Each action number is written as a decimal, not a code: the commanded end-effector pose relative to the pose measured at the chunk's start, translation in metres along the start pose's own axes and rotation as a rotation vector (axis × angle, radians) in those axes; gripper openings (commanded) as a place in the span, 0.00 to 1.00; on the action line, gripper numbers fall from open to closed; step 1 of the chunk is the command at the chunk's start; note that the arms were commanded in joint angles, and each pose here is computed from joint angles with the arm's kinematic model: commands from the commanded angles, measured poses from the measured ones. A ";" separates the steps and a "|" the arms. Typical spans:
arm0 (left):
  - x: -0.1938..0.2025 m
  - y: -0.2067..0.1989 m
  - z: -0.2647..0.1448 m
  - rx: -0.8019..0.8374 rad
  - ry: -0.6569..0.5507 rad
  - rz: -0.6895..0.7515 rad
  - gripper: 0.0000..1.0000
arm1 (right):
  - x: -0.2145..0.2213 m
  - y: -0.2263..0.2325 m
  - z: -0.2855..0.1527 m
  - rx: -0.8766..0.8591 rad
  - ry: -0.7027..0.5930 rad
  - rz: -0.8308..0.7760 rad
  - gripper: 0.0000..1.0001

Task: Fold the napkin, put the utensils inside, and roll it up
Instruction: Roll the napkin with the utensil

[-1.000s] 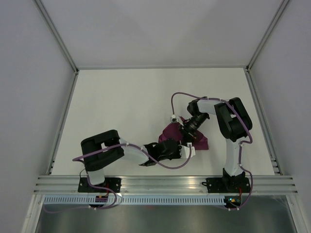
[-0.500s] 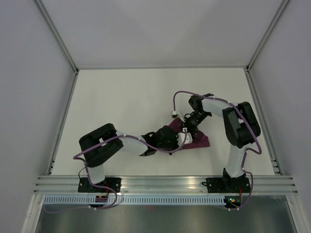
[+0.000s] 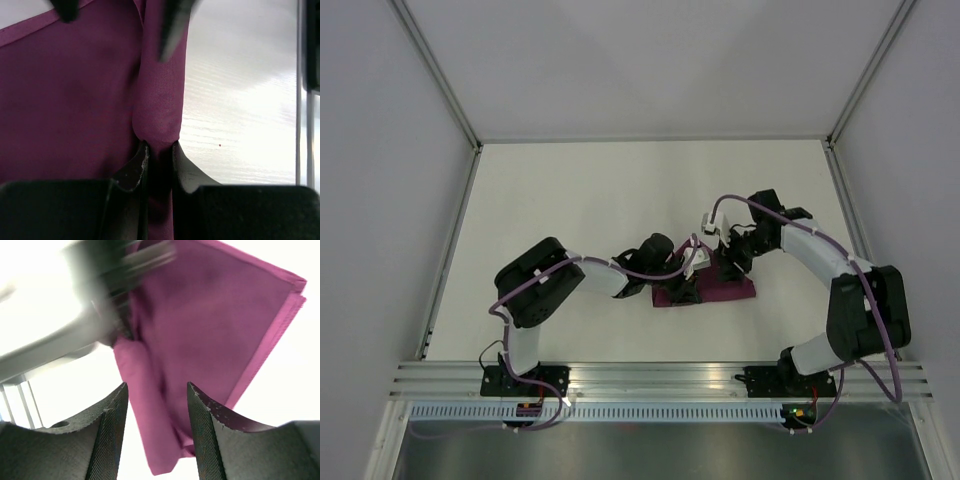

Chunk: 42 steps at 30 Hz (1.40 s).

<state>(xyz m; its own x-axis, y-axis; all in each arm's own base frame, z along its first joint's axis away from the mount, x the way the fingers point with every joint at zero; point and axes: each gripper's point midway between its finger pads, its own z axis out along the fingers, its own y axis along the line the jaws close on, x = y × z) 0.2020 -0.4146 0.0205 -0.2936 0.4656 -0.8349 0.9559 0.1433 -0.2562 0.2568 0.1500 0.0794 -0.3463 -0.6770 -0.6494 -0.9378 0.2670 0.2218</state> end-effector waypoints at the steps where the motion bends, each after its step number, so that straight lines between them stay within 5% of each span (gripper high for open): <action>1: 0.135 -0.023 -0.020 0.046 0.406 -0.327 0.02 | -0.001 0.001 -0.005 0.103 -0.046 -0.123 0.56; 13: 0.142 -0.017 -0.020 0.119 0.456 -0.555 0.02 | 0.024 0.026 0.019 0.224 -0.043 -0.351 0.61; 26: 0.136 -0.010 -0.020 0.103 0.467 -0.615 0.02 | 0.031 0.035 0.052 0.291 0.020 -0.454 0.60; 35: 0.127 -0.002 -0.024 0.059 0.444 -0.670 0.07 | 0.048 0.039 0.069 0.246 0.079 -0.433 0.36; 42: 0.089 0.006 -0.032 0.015 0.340 -0.693 0.33 | 0.056 0.046 0.077 0.188 0.096 -0.398 0.17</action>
<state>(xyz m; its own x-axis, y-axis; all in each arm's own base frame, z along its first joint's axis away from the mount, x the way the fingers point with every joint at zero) 0.2008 -0.3961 0.0176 -0.6775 0.4840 -0.5539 0.6971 0.1822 -0.6934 0.2085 0.1883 0.0151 0.1022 -0.7752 -0.6234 -0.9651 0.0747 -0.2511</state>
